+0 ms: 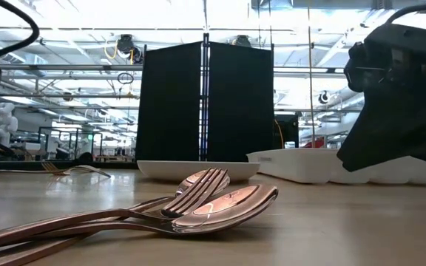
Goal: Sort silverware
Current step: Put the spoon in the silverware tray
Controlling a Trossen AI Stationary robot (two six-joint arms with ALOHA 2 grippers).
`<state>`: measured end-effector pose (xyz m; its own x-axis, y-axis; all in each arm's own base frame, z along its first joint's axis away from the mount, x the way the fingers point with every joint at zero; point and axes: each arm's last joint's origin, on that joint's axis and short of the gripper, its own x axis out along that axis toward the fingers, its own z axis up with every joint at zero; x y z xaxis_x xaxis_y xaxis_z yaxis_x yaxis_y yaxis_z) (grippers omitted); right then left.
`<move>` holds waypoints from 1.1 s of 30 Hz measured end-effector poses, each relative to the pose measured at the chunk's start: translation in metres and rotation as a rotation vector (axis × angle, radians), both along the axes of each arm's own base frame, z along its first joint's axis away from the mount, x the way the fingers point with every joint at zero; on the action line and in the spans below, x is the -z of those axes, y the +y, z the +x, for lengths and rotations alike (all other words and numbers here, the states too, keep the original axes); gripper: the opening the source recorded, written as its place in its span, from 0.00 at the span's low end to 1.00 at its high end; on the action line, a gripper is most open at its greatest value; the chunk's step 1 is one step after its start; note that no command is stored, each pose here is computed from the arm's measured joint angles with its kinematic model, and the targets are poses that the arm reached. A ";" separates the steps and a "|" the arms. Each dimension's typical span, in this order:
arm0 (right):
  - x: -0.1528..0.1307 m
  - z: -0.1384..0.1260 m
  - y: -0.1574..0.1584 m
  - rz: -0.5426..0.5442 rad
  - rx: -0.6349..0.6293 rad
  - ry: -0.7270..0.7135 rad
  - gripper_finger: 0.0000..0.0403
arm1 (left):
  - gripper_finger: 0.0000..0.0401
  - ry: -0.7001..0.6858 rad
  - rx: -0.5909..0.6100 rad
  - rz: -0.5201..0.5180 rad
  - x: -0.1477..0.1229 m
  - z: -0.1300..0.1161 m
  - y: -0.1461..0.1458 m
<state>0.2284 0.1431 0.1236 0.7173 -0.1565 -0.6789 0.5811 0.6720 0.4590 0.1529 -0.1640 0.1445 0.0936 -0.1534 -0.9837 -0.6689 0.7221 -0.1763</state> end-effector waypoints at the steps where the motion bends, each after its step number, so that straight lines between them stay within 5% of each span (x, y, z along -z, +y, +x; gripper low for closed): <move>1: 0.000 0.000 0.000 -0.001 0.000 0.001 0.27 | 0.13 -0.007 0.001 -0.003 0.000 0.001 -0.001; 21: 0.000 0.000 0.000 -0.022 -0.017 0.007 0.27 | 0.13 0.088 0.014 0.052 0.004 -0.004 0.011; 33: 0.000 0.000 -0.001 -0.019 -0.016 0.007 0.27 | 0.13 -0.013 -0.042 -0.032 -0.018 -0.005 0.012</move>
<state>0.2283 0.1426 0.1236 0.7150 -0.1575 -0.6812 0.5732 0.6899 0.4421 0.1478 -0.1517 0.1626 0.1131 -0.1808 -0.9770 -0.6960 0.6873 -0.2078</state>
